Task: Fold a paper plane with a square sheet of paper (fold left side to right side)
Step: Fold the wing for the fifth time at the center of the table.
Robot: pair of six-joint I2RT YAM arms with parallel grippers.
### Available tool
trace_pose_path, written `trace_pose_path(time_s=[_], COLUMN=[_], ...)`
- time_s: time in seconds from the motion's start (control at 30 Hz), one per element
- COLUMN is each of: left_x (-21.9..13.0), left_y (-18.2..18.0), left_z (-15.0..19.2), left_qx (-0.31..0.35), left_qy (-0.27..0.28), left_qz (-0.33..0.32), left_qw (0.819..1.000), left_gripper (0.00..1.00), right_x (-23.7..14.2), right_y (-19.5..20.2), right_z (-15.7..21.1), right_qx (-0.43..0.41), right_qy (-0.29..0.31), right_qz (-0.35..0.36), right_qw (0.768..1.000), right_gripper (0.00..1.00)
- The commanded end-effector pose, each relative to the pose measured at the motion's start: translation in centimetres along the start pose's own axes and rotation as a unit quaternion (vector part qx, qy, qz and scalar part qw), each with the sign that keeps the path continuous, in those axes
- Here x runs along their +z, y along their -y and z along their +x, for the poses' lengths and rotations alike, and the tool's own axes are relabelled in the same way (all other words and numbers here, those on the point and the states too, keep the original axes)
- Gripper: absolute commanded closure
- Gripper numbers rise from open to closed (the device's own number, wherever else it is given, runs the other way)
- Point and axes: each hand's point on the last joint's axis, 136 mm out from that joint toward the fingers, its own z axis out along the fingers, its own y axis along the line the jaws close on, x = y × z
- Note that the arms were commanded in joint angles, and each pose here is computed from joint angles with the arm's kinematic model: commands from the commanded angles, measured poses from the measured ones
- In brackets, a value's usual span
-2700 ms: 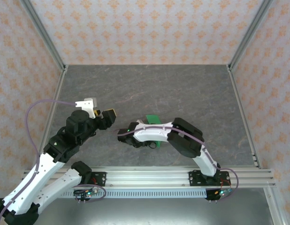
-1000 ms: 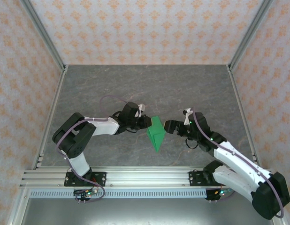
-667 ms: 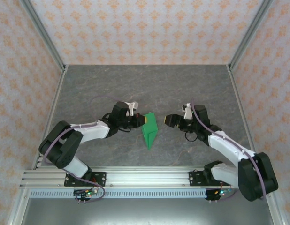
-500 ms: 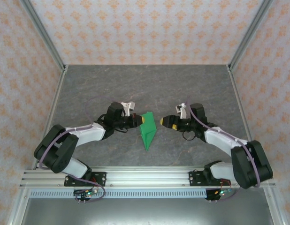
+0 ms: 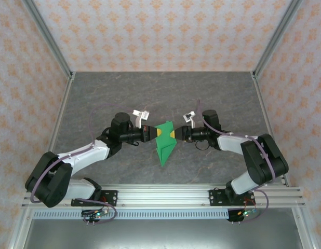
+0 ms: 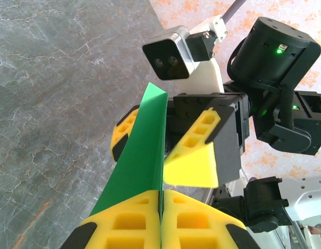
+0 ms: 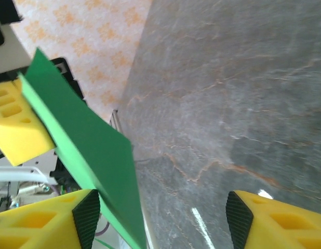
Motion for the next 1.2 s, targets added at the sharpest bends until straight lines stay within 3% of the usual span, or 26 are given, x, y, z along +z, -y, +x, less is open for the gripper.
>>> trace_pose_path(time_s=[0.0, 0.47, 0.67, 0.77, 0.87, 1.03, 1.17], left_x=[-0.2, 0.9, 1.7, 2.2, 2.9, 3.3, 1.9], left_y=[0.7, -1.7, -3.2, -4.1, -5.0, -7.2, -8.7], left_z=[-0.3, 0.4, 1.0, 1.3, 1.6, 1.6, 1.0], left_qx=[0.02, -0.001, -0.009, -0.013, -0.018, -0.008, 0.012], left_qy=[0.003, -0.01, -0.021, -0.03, -0.042, -0.065, -0.059], left_qz=[0.015, -0.012, -0.028, -0.036, -0.047, -0.102, -0.173], left_qw=[1.0, 1.0, 0.999, 0.999, 0.998, 0.993, 0.983], left_gripper=[1.0, 1.0, 1.0, 1.0, 0.89, 0.5, 0.4], right_x=[0.5, 0.6, 0.4, 0.4, 0.3, 0.1, -0.1], right_y=[-2.6, -0.8, 0.7, 1.7, 2.8, 4.2, 5.2], right_z=[-0.8, 0.1, 1.1, 1.4, 1.6, 2.0, 2.4], right_qx=[-0.057, -0.04, -0.024, -0.001, 0.036, 0.094, 0.146], right_qy=[-0.006, -0.011, -0.025, -0.031, -0.034, -0.031, -0.031], right_qz=[-0.044, -0.001, 0.037, 0.063, 0.088, 0.145, 0.179], right_qw=[0.997, 0.999, 0.999, 0.998, 0.995, 0.985, 0.972], right_gripper=[0.37, 0.8, 0.82, 0.89, 1.0, 1.0, 1.0])
